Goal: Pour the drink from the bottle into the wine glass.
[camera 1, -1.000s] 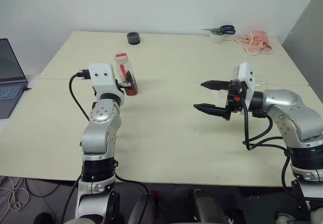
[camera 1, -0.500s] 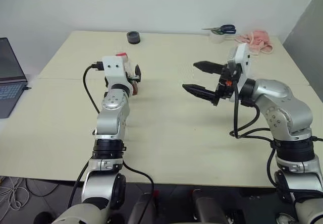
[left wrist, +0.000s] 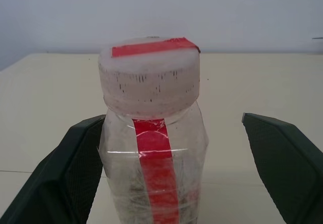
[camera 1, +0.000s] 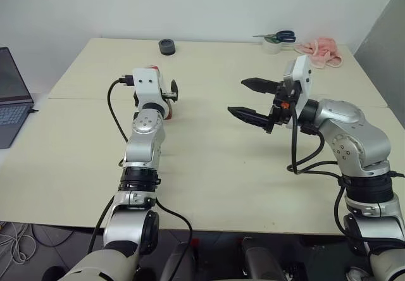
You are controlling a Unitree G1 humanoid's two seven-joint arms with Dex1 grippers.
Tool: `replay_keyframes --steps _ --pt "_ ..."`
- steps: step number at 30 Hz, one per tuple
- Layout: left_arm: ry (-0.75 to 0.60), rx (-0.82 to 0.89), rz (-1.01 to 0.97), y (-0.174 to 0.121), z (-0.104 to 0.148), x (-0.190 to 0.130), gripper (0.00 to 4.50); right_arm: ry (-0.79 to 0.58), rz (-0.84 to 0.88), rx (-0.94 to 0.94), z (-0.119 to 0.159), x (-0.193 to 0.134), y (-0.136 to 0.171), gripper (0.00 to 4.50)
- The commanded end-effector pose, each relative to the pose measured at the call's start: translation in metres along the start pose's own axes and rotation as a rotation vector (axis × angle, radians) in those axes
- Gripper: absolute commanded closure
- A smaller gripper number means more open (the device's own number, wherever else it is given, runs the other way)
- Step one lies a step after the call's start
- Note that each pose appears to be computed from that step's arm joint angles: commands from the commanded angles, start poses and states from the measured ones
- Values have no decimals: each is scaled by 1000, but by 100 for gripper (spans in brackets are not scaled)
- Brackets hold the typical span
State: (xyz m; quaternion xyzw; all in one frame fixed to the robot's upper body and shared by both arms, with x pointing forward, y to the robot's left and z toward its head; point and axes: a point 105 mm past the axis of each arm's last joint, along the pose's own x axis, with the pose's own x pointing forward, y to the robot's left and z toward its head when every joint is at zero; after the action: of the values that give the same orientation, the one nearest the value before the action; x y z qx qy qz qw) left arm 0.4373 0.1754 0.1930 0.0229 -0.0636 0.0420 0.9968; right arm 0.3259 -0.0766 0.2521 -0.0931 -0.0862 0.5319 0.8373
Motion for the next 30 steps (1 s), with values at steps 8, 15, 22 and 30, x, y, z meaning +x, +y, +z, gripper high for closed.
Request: replay_keyframes --steps 8,15,22,30 --pt "-95 44 -20 4 20 13 3 -17 5 -51 11 0 1 0" --pt "-98 44 -25 4 17 18 3 -13 2 -48 10 0 2 0" --pt "-131 59 -37 2 21 20 43 -1 4 -49 8 -2 3 0" --pt "-127 70 -24 6 18 21 235 1 9 -49 8 -2 4 0"
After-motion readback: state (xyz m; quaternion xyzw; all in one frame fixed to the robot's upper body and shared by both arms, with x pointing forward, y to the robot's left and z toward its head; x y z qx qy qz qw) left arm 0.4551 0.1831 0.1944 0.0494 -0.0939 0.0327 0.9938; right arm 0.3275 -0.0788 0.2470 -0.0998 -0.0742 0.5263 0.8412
